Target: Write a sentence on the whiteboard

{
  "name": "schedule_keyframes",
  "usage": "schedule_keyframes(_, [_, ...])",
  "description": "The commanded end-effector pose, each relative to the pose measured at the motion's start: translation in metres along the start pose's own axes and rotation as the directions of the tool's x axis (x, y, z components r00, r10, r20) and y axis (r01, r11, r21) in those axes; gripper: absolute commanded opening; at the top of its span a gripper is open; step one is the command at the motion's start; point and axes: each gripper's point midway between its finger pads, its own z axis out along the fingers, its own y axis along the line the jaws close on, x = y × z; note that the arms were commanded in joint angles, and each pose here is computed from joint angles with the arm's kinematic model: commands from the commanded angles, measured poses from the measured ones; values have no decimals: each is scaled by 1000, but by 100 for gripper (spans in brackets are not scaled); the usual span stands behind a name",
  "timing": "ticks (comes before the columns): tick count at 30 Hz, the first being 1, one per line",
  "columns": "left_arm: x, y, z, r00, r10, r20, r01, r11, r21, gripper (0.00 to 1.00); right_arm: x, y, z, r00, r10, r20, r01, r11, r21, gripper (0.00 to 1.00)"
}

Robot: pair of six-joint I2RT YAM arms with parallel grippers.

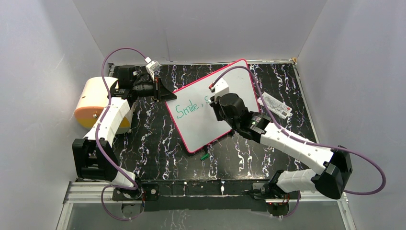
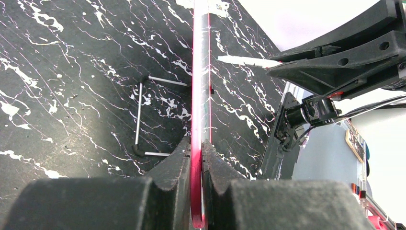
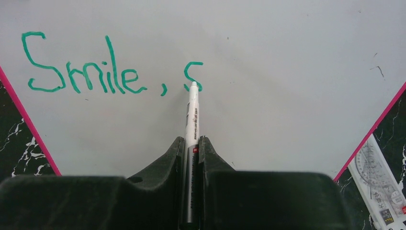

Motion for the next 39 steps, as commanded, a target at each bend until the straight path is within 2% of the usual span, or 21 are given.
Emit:
schedule_keyframes(1, [25,15,5,998,-36,-58,33,998,-50,0,-16,-12,-7,998,21,60,-23,999,44,0])
schedule_keyframes(39, [27,16,6,997,-44,-63,41,998,-47,0,-29,-15,9,995,8,99,-13,999,44,0])
